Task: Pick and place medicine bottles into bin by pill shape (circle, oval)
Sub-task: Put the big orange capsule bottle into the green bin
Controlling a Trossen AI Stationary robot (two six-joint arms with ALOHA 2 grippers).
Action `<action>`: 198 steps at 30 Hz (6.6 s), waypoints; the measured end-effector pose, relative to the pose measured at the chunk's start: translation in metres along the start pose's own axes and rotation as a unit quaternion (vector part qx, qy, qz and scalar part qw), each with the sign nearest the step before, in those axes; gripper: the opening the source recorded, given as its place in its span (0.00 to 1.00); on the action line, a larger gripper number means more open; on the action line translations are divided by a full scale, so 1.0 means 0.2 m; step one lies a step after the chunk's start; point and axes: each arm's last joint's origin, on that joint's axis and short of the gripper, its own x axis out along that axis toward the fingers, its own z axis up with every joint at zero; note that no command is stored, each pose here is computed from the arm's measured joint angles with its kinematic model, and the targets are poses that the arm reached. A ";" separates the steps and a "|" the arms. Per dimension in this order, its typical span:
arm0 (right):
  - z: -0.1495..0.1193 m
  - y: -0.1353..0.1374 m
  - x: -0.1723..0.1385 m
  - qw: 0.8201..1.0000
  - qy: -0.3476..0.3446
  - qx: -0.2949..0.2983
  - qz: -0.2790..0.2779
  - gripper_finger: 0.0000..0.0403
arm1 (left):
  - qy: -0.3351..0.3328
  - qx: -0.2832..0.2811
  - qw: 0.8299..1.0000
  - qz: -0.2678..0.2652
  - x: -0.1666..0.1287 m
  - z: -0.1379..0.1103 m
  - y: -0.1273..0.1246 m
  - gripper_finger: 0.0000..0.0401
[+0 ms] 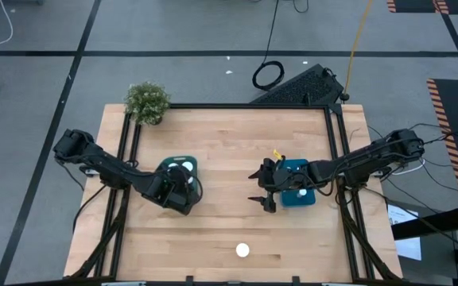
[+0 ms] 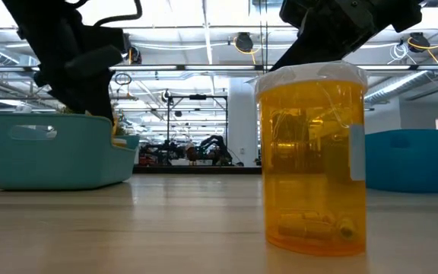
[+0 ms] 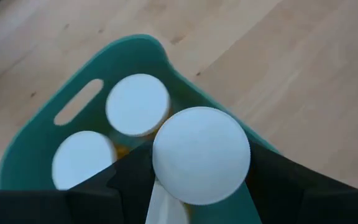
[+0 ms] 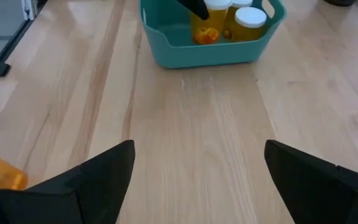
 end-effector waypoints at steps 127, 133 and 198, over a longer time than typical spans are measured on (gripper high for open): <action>-0.54 0.81 0.47 0.990 0.009 -0.060 0.126 0.61 | -0.161 0.205 0.945 -0.197 -0.43 0.11 -0.26 0.74; -0.54 0.81 0.47 0.991 0.005 -0.063 0.117 0.51 | -0.161 0.205 0.945 -0.197 -0.43 0.11 -0.26 0.74; -0.04 0.20 0.33 0.979 0.132 0.137 0.077 0.45 | -0.039 0.192 0.893 -0.406 0.02 0.50 -0.29 0.80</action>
